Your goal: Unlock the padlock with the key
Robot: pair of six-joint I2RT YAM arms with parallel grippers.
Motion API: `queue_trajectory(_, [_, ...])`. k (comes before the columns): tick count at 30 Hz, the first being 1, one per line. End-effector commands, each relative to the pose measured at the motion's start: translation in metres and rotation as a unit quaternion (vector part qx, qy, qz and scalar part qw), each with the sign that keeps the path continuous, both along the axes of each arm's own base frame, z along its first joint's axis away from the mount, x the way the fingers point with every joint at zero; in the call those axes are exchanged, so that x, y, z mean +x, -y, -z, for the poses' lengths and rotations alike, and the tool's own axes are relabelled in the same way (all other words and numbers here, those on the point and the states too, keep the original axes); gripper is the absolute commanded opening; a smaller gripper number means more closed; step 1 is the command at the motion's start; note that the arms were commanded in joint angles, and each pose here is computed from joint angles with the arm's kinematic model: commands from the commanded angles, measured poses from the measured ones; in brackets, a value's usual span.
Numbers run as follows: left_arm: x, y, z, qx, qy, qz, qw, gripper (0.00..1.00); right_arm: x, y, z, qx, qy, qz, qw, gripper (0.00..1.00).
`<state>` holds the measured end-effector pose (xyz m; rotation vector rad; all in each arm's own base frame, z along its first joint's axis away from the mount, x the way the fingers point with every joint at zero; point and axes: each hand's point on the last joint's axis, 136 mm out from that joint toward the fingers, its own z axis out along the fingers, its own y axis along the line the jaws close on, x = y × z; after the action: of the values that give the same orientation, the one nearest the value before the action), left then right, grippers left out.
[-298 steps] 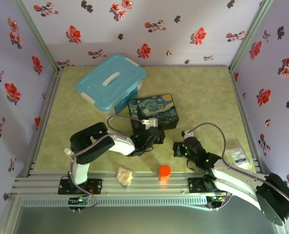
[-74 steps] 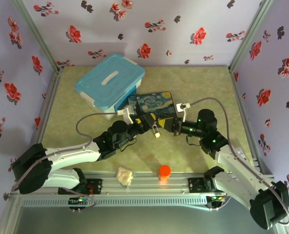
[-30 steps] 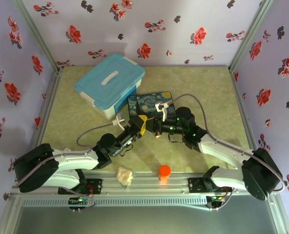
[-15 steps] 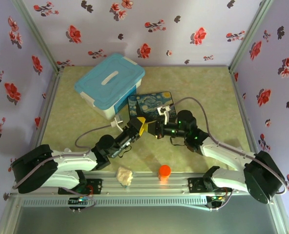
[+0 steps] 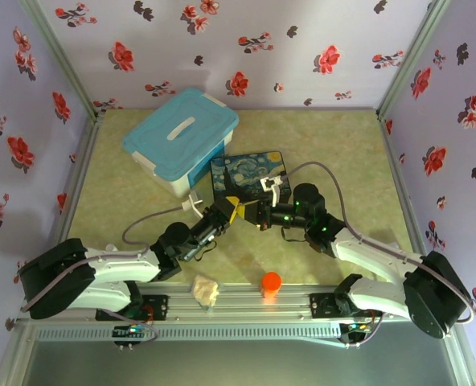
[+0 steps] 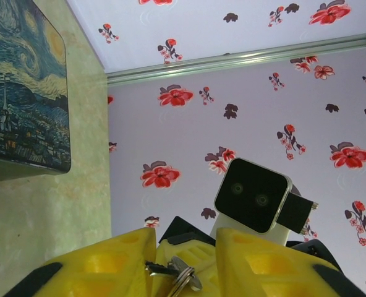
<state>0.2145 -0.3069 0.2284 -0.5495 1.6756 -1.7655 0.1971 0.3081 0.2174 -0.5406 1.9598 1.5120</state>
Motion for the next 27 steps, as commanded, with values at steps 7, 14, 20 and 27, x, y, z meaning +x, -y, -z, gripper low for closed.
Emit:
queue_trajectory(7, [0.006,-0.017,-0.020,0.002,0.032,-0.037,0.999,0.24,-0.007,0.005,0.016,-0.022,-0.013,-0.002,1.000,0.00])
queue_trajectory(14, [0.006,-0.019,-0.022,0.013,0.036,-0.040,0.998,0.15,-0.007,0.005,0.016,-0.022,-0.010,-0.004,1.000,0.00])
queue_trajectory(20, [0.007,-0.021,-0.016,0.026,0.035,-0.041,0.998,0.00,-0.007,0.005,0.017,-0.024,-0.008,-0.004,1.000,0.00])
queue_trajectory(27, [0.007,-0.034,-0.023,0.122,0.081,-0.053,0.988,0.00,0.001,0.021,0.015,-0.045,0.009,0.046,0.998,0.63])
